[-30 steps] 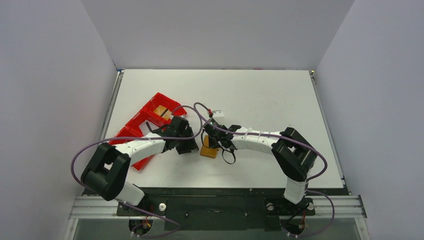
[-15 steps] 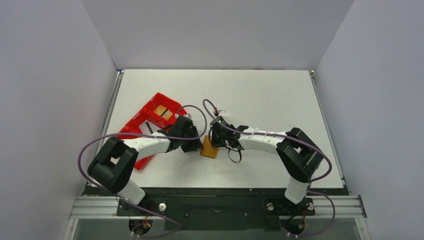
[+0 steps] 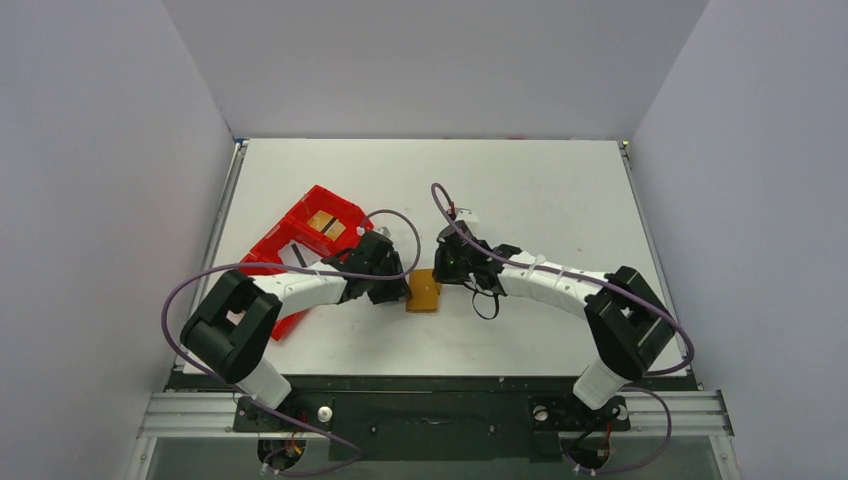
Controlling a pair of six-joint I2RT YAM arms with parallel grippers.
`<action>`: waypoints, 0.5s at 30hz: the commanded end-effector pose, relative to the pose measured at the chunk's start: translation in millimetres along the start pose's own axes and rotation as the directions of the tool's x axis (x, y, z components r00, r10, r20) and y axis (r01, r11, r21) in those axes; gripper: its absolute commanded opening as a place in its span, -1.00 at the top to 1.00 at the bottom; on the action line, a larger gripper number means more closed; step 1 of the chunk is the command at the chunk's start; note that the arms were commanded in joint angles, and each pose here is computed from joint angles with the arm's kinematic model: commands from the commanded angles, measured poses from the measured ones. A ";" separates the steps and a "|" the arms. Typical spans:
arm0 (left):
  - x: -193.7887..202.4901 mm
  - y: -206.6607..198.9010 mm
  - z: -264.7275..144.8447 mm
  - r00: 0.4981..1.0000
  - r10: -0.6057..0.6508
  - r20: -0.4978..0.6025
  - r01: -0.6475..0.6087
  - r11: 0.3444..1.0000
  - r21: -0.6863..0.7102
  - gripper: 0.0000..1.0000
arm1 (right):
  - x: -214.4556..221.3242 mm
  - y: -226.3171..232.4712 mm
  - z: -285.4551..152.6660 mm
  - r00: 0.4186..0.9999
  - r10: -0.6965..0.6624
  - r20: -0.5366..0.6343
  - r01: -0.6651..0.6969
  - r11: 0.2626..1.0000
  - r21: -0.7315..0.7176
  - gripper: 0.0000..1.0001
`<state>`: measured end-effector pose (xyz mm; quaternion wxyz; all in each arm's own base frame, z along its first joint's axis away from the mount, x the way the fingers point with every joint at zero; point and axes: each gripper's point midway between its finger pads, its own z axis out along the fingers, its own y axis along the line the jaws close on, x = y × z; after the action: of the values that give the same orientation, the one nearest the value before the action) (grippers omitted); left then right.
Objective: Take the credit cards out of the card holder
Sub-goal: Open the card holder at the center of the board.
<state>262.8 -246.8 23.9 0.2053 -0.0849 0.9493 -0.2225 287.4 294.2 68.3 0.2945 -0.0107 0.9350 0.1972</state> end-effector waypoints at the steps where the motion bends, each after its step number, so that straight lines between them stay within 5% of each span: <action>1: -11.1 -8.8 -8.6 0.999 -0.001 0.033 0.002 1.000 -0.006 0.23 | -19.9 5.5 -20.8 0.997 0.023 0.072 -0.022 1.000 -0.016 1.00; 15: -39.6 -14.7 -50.9 0.988 0.025 0.150 -0.020 0.999 -0.033 0.15 | -40.9 12.3 -56.3 0.991 0.034 0.129 -0.030 0.999 -0.037 1.00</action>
<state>266.4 -229.5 55.2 0.2391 -0.0955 0.9469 -0.1926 281.9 282.5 106.8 0.3183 0.0007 0.9249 0.2078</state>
